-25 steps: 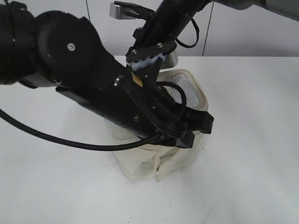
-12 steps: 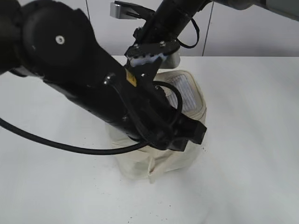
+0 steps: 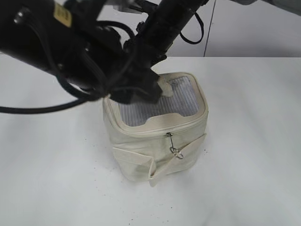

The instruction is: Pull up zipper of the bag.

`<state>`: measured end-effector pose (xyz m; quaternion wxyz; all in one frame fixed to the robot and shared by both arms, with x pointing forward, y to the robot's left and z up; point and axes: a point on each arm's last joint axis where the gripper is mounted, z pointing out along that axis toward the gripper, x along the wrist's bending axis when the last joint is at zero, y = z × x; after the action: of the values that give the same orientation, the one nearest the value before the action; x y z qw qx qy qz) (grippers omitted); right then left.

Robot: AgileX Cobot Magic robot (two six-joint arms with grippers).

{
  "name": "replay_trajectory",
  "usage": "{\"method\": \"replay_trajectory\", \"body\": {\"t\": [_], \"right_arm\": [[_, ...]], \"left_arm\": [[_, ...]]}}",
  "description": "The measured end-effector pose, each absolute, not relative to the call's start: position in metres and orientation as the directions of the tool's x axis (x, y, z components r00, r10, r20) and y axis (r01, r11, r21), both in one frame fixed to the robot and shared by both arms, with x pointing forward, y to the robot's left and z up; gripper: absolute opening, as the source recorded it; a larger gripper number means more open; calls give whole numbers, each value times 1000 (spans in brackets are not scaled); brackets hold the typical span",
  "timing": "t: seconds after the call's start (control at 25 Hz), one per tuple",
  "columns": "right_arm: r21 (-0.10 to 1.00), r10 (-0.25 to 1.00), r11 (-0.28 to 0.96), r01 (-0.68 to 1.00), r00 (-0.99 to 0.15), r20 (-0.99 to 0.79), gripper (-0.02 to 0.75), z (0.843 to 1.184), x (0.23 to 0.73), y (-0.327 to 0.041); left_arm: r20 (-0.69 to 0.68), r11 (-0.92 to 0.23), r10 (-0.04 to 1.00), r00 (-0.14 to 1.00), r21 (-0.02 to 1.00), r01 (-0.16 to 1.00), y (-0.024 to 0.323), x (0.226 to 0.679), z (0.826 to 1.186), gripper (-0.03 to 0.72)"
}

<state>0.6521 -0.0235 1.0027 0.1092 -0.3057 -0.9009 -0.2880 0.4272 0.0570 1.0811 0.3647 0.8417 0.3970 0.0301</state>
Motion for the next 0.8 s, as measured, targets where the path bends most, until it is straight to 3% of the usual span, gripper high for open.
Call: {"method": "replay_trajectory", "body": {"t": [0.24,0.44,0.8], "right_arm": [[432,560,672,601,-795,234,502,1022,655,-43],[442,643,610,658,-737,209,503,1036,671,-79],[450,786,453,770,-583,207,503,1057,689,-163]], "left_arm": [[-218,-301,801,557,658,691,98,468,1085,424],[-165,-279,843,512,680,678,118,506,1079,461],[-156,-361,776,612,686,632,84,569,1073,463]]}}
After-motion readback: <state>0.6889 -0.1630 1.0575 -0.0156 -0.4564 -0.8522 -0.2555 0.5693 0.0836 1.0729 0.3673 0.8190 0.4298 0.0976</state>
